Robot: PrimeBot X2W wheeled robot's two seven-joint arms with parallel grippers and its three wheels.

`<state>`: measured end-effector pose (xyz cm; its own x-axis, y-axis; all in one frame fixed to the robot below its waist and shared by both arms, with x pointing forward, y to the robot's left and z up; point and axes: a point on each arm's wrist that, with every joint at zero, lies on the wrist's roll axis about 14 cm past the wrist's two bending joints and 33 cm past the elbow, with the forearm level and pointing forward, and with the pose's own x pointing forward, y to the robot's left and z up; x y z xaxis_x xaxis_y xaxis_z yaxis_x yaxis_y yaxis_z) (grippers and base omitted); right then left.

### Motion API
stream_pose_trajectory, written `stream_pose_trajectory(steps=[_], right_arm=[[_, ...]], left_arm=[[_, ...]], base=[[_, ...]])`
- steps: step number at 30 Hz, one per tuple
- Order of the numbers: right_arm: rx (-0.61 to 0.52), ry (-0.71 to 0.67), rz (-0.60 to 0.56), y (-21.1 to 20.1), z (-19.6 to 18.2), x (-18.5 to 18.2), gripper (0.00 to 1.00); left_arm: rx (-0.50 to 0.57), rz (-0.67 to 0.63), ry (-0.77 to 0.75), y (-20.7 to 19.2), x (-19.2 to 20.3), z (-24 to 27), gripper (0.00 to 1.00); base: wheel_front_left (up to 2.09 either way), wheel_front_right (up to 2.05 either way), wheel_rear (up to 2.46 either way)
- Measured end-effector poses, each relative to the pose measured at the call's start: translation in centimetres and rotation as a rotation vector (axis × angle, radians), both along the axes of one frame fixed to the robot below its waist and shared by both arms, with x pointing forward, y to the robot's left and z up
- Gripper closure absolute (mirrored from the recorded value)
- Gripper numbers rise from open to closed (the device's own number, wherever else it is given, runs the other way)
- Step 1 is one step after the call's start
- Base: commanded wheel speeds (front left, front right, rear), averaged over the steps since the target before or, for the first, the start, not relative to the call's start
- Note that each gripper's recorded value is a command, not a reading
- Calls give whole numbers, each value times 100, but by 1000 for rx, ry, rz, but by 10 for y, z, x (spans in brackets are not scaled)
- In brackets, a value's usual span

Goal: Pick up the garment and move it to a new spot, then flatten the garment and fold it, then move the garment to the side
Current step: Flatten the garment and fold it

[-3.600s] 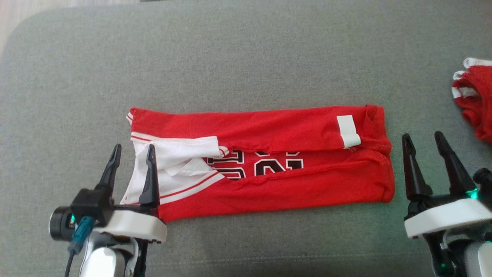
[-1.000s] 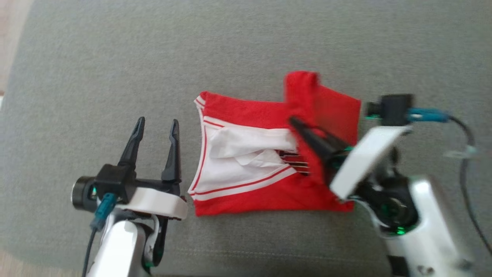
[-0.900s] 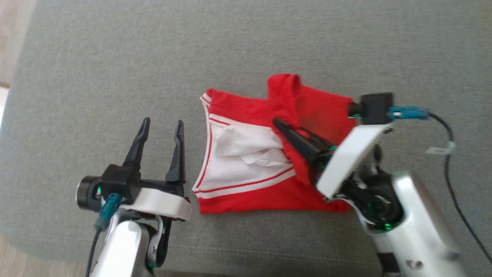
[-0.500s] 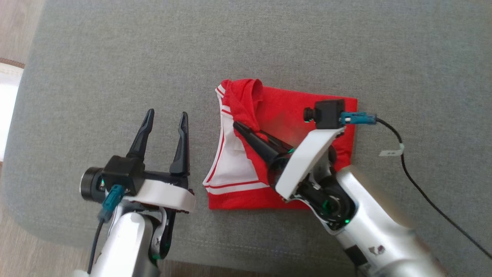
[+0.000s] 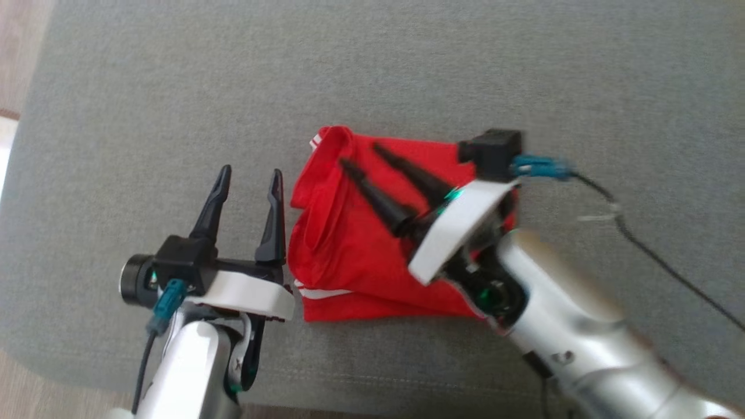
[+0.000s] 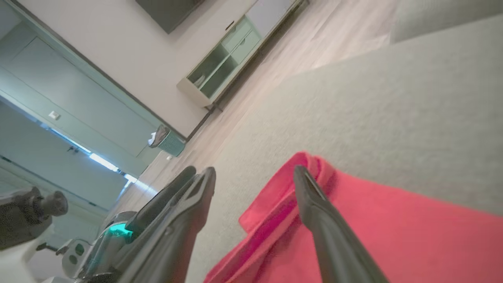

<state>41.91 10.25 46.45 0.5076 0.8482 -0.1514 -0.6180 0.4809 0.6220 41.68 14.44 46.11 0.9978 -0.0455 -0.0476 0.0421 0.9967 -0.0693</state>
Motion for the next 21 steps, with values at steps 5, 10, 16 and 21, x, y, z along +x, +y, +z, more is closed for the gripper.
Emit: stream_pose_trajectory(steps=[5, 10, 16, 21], right_arm=[[-17, -215, -192, -60, 32, 42, 0], [-115, -385, -408, -140, 46, 60, 0], [-229, -429, -601, -213, 42, 44, 0], [-312, -421, -720, -255, 39, 15, 0]], left_arm=[[-5, -15, -14, -5, 2, 4, 0], [1, -28, -32, -10, 4, 10, 0], [29, -21, -36, -5, 2, 11, 0], [44, -12, -55, -2, -1, 18, 0]], base=[[0, 0, 0], [0, 0, 0], [0, 0, 0], [0, 0, 0]])
